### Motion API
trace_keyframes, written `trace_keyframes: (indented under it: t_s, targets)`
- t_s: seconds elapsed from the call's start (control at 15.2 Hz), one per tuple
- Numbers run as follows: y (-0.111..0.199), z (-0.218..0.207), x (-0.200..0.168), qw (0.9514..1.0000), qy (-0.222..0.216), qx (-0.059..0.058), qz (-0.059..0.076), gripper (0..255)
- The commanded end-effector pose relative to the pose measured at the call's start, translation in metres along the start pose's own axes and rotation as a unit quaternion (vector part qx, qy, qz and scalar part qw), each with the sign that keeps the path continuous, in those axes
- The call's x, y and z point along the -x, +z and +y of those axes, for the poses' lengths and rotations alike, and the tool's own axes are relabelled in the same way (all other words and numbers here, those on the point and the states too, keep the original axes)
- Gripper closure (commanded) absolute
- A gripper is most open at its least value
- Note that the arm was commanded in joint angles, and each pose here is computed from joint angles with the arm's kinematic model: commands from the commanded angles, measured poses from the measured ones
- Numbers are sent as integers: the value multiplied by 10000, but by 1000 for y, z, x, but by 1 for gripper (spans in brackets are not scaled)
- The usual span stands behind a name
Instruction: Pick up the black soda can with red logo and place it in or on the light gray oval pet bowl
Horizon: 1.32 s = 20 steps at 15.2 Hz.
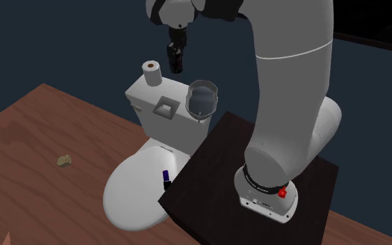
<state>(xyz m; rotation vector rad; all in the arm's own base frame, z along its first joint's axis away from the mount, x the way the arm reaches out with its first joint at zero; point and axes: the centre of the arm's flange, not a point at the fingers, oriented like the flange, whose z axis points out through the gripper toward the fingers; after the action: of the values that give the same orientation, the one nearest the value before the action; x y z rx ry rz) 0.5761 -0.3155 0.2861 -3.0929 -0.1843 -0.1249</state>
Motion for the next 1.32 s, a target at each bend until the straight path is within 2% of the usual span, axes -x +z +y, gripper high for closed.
trace_keyframes:
  t_s: [0.0,0.07,1.06,1.25]
  targets:
    - [-11,-1,0,10000,0,0,0,255]
    - [-13,-1,0,10000,0,0,0,255]
    - [-49,-66,183,10000,0,0,0,255]
    - [-33,-65,184,10000,0,0,0,255]
